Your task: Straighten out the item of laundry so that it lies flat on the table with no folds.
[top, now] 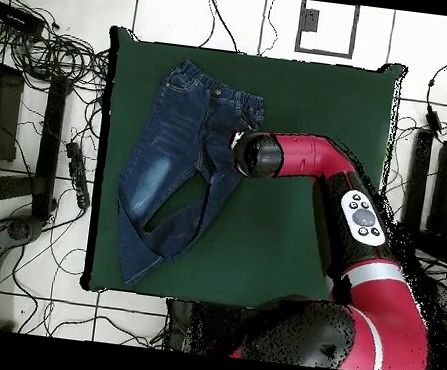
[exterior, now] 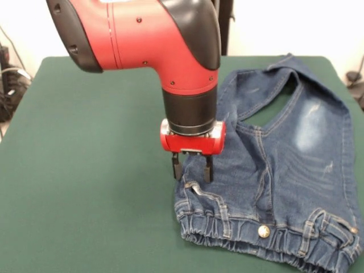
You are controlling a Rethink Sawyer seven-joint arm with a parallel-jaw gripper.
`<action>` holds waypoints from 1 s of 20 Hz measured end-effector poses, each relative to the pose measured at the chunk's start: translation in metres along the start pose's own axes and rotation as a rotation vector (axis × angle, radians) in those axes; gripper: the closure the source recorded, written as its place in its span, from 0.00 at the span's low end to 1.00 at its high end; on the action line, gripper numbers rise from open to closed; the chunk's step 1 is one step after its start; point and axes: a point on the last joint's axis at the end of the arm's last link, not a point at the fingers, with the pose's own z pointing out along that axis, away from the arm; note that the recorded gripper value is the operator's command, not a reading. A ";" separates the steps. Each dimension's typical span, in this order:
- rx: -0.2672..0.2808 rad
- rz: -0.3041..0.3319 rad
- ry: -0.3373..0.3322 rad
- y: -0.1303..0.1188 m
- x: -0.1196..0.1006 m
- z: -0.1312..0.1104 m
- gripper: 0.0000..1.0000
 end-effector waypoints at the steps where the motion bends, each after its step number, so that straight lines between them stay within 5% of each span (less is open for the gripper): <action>1: 0.000 -0.001 0.000 0.000 0.000 0.000 0.00; 8: 0.006 -0.006 -0.004 -0.002 0.000 0.001 0.00; 9: 0.006 -0.009 -0.012 -0.002 0.000 0.001 1.00; 20: 0.006 -0.011 -0.015 -0.002 0.000 0.001 1.00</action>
